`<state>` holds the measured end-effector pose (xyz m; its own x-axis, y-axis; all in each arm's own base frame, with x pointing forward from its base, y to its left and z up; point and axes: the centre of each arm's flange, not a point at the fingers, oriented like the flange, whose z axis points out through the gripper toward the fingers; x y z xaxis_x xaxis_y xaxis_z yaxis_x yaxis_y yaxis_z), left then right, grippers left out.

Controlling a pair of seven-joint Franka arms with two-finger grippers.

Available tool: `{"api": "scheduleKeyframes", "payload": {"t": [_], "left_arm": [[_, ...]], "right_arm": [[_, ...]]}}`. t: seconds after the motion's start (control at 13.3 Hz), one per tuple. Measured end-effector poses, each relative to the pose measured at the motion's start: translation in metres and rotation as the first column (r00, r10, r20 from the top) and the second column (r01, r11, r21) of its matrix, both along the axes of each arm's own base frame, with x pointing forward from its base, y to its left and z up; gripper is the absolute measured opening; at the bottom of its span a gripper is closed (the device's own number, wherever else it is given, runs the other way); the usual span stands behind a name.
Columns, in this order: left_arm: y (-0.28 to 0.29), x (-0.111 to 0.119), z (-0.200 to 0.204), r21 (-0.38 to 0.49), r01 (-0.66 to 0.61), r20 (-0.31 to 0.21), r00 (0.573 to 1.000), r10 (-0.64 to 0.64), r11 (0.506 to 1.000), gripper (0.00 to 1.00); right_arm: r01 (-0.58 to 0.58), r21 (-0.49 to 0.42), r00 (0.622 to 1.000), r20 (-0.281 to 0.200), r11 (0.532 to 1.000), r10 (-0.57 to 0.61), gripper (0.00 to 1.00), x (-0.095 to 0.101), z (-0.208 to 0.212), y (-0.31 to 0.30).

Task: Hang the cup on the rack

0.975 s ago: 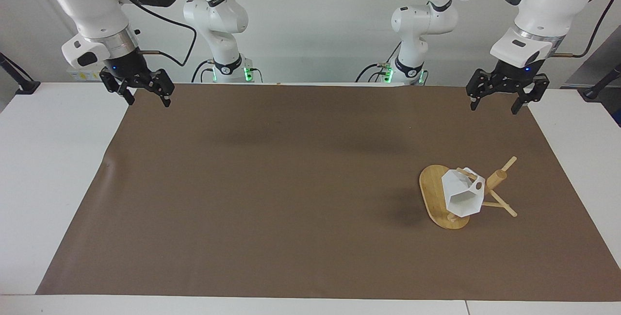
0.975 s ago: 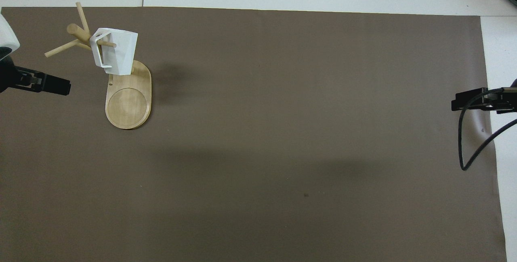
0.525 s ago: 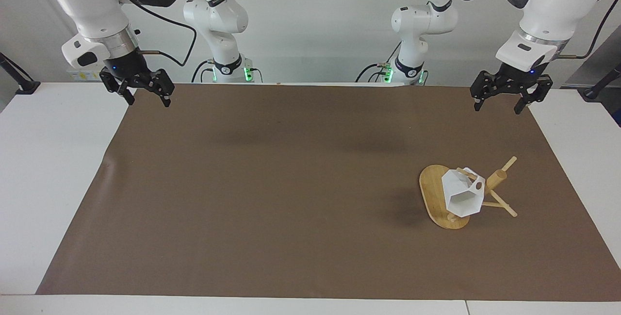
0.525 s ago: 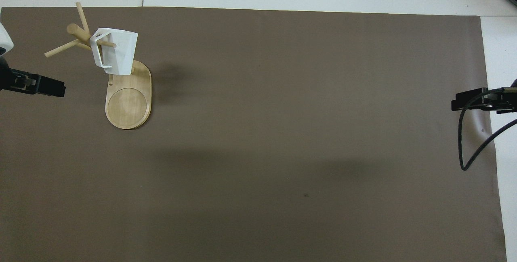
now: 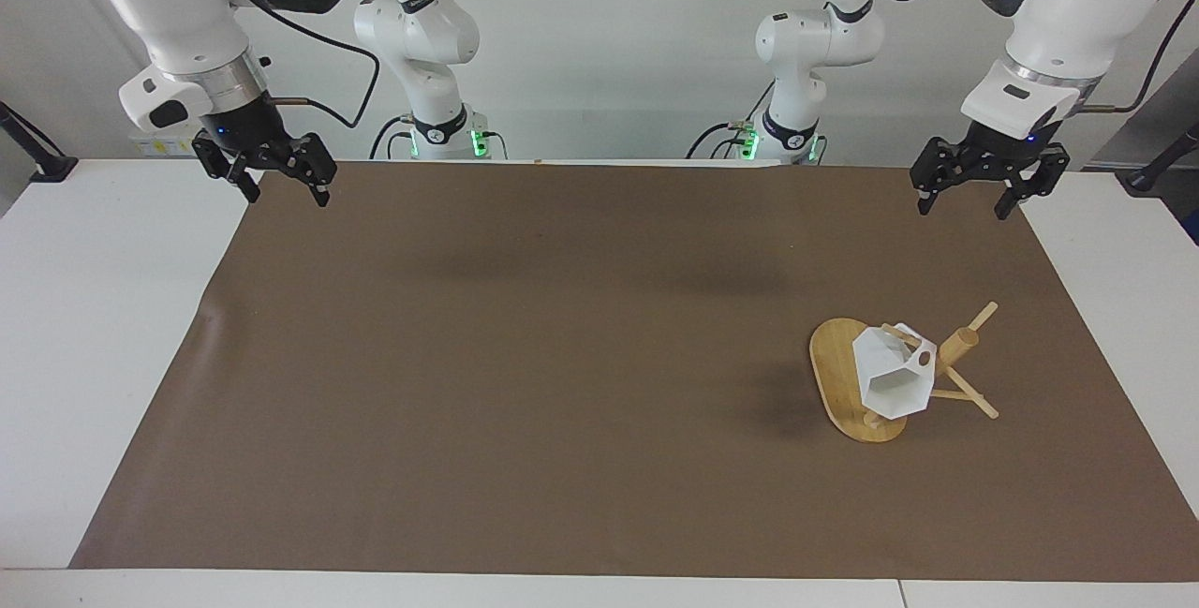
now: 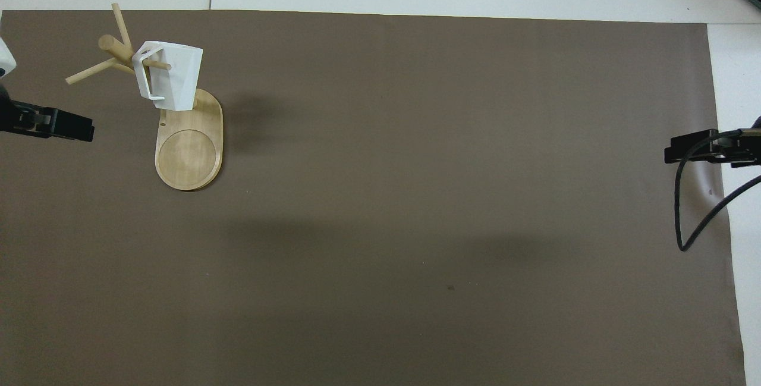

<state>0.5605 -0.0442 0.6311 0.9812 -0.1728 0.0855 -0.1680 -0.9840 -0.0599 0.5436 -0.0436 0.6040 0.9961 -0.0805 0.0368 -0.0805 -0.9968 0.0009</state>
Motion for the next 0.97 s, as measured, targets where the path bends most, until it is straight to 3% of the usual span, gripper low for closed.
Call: {"api": "scheduleKeyframes", "payload": {"t": [0.53, 0.97], "left_arm": [[0.029, -0.004, 0.011, -0.006, -0.079, -0.047, 0.996, 0.079, 0.997, 1.00], [0.030, -0.002, 0.010, -0.007, -0.053, -0.104, 0.993, 0.052, 0.999, 1.00]], "right_arm": [[0.021, 0.006, 1.000, 0.002, 1.000, -0.021, 1.00, -0.001, 0.000, -0.013], [0.018, 0.007, 1.000, 0.002, 1.000, -0.018, 1.00, -0.002, 0.000, -0.017]]}}
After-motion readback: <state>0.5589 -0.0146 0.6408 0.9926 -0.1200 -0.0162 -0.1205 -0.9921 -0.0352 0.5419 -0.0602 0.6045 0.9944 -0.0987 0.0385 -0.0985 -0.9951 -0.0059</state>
